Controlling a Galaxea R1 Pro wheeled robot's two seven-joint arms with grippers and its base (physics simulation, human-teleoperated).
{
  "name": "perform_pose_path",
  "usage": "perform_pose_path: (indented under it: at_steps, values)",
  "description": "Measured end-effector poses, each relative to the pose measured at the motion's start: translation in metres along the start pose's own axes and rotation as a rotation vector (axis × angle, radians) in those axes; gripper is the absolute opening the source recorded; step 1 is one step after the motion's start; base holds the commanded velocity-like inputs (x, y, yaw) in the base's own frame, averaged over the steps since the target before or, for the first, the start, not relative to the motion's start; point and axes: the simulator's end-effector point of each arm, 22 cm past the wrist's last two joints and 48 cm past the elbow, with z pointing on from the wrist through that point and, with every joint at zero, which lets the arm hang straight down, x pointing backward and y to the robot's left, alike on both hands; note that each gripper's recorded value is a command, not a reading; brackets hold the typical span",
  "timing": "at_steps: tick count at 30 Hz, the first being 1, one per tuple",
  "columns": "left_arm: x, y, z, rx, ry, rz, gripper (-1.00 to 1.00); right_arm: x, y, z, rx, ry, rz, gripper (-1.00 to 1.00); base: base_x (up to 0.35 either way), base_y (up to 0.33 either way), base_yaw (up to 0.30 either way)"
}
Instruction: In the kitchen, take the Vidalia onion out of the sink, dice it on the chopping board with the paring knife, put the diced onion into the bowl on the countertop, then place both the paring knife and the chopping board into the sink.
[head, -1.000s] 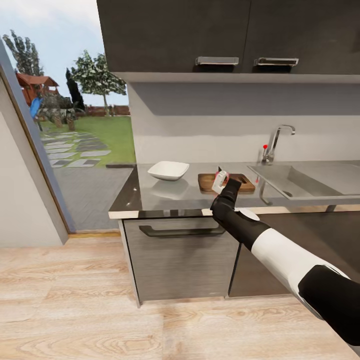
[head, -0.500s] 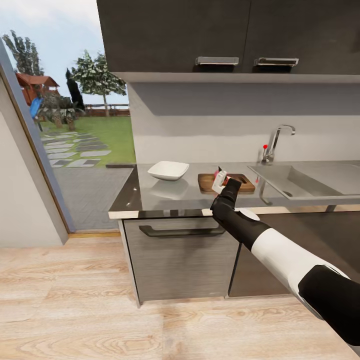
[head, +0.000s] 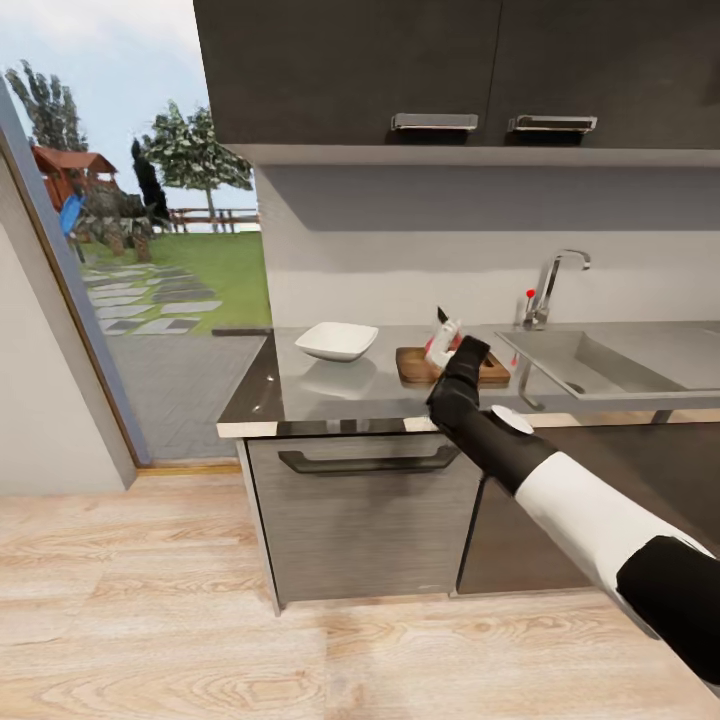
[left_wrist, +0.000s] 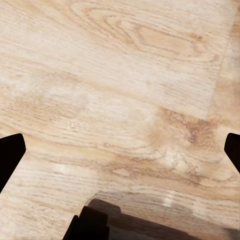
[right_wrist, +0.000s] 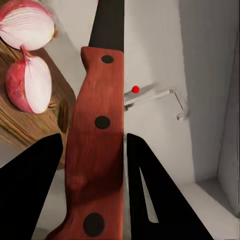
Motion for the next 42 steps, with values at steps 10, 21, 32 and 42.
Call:
perform_pose_path:
  at_steps: [10, 21, 32, 42]
  values:
    - [0.0, 0.0, 0.0, 0.0, 0.0, 0.0, 1.0, 0.01, -0.049, -0.003, 0.056, 0.012, 0.096, -1.0, 0.0, 0.0, 0.0]
    - [0.0, 0.0, 0.0, 0.0, 0.0, 0.001, 1.0, 0.069, -0.072, 0.021, 0.107, 0.089, 0.048, -1.0, 0.0, 0.0, 0.0]
    - [-0.001, 0.0, 0.0, 0.0, -0.002, 0.001, 1.0, 0.081, -0.061, 0.041, 0.096, 0.044, 0.026, -1.0, 0.0, 0.0, 0.0]
    - [-0.006, 0.006, 0.001, -0.008, -0.02, 0.0, 1.0, 0.085, -0.044, 0.052, -0.005, 0.017, 0.187, -1.0, 0.0, 0.0, 0.0]
